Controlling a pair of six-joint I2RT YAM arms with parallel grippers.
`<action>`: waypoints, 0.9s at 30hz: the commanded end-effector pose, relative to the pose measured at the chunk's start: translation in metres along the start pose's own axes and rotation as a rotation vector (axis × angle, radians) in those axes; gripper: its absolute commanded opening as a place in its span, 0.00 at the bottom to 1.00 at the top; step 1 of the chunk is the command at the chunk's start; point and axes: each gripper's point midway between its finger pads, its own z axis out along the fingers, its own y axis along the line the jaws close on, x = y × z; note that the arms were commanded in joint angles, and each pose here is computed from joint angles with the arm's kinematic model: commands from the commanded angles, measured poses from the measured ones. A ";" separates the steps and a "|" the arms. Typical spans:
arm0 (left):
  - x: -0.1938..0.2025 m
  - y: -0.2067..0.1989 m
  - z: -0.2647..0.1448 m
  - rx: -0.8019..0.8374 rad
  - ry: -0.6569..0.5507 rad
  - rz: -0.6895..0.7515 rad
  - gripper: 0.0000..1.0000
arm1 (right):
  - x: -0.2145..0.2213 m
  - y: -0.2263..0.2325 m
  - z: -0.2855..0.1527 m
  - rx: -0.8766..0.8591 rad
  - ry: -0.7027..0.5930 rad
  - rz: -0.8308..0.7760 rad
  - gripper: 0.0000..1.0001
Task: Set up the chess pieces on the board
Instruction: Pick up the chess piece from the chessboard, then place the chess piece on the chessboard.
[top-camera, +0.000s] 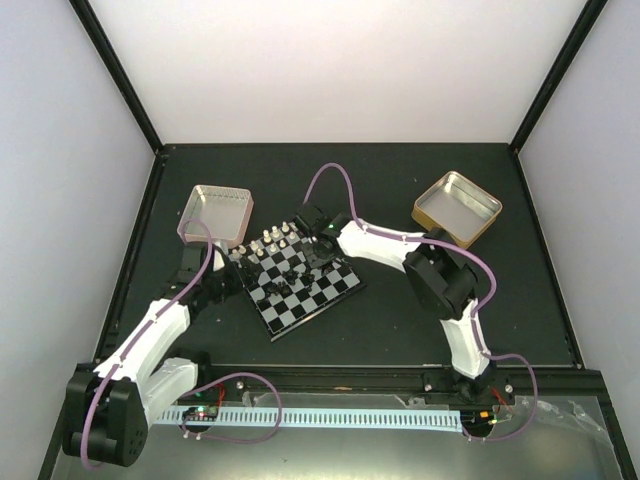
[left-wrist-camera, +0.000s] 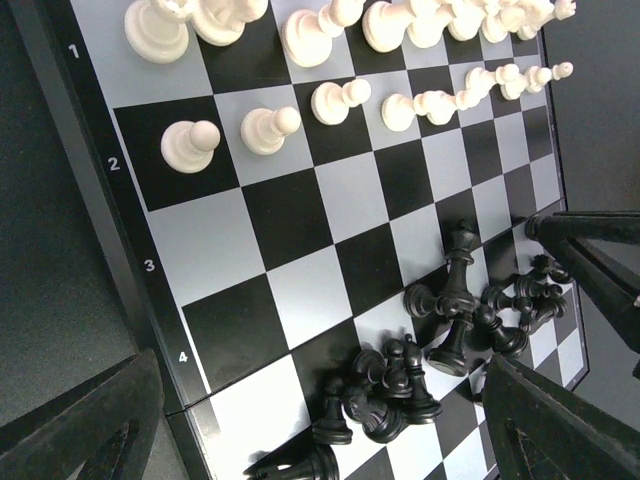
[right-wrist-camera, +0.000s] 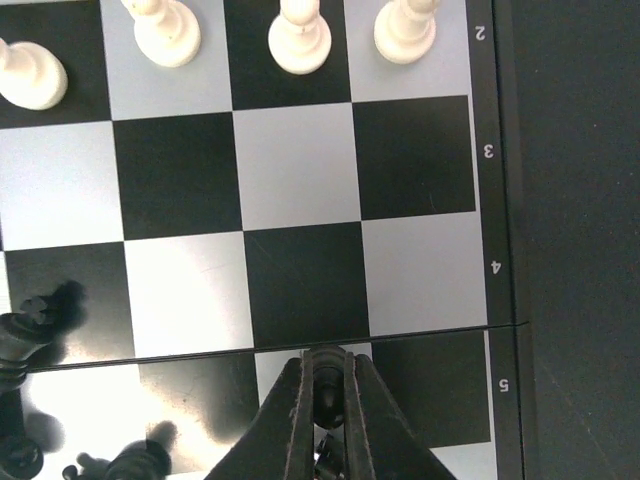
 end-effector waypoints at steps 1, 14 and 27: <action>-0.002 0.003 0.001 -0.002 -0.015 -0.013 0.89 | -0.027 0.003 -0.029 -0.040 -0.124 0.013 0.01; 0.001 0.004 0.003 0.006 -0.012 -0.036 0.90 | -0.006 -0.025 -0.076 -0.033 -0.232 0.093 0.01; 0.002 0.009 0.006 -0.011 -0.015 -0.037 0.90 | 0.051 -0.030 -0.038 -0.023 -0.056 0.122 0.01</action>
